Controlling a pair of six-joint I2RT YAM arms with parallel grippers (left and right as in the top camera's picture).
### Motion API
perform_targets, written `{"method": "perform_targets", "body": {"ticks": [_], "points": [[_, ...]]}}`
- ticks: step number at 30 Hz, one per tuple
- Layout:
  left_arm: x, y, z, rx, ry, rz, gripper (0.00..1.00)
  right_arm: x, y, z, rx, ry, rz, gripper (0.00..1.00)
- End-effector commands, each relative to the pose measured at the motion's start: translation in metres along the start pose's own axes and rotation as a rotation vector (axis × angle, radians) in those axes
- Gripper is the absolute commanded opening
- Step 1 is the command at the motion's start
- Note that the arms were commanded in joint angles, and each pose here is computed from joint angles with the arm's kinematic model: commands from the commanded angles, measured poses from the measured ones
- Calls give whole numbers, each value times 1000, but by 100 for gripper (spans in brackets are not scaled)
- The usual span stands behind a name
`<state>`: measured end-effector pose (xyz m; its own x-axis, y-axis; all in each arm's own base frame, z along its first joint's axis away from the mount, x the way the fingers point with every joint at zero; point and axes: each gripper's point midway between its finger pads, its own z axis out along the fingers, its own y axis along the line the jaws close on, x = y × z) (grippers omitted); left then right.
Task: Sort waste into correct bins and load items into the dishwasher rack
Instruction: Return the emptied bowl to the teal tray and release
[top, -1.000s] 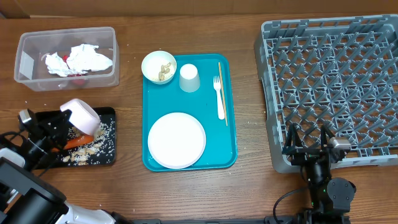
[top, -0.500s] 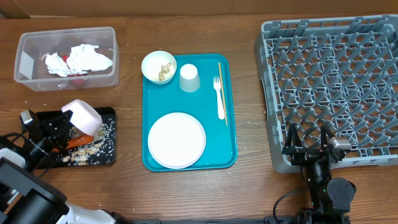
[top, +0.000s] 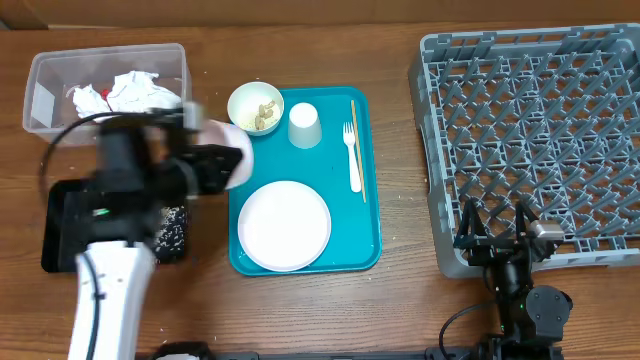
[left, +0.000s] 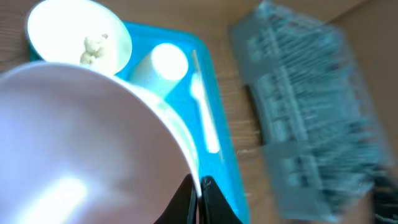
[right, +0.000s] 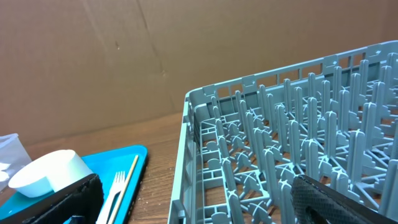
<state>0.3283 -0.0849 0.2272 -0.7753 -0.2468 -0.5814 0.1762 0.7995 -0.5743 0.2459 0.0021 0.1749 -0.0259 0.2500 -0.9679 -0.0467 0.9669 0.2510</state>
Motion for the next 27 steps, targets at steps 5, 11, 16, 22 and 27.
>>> {"method": "perform_targets", "body": {"ticks": [5,11,16,22,27], "points": [[-5,28,80,-513,-90,189,10,2,-3,0,13,-5,-7,100],[16,45,141,-502,-14,190,7,2,-3,0,13,-5,-7,100],[19,51,153,-505,-10,191,12,2,-3,0,13,-5,-7,100],[21,51,156,-498,-2,192,35,2,-3,0,13,-5,-7,100],[-4,38,147,-504,-39,309,50,2,-3,0,13,-5,-7,100]]}}
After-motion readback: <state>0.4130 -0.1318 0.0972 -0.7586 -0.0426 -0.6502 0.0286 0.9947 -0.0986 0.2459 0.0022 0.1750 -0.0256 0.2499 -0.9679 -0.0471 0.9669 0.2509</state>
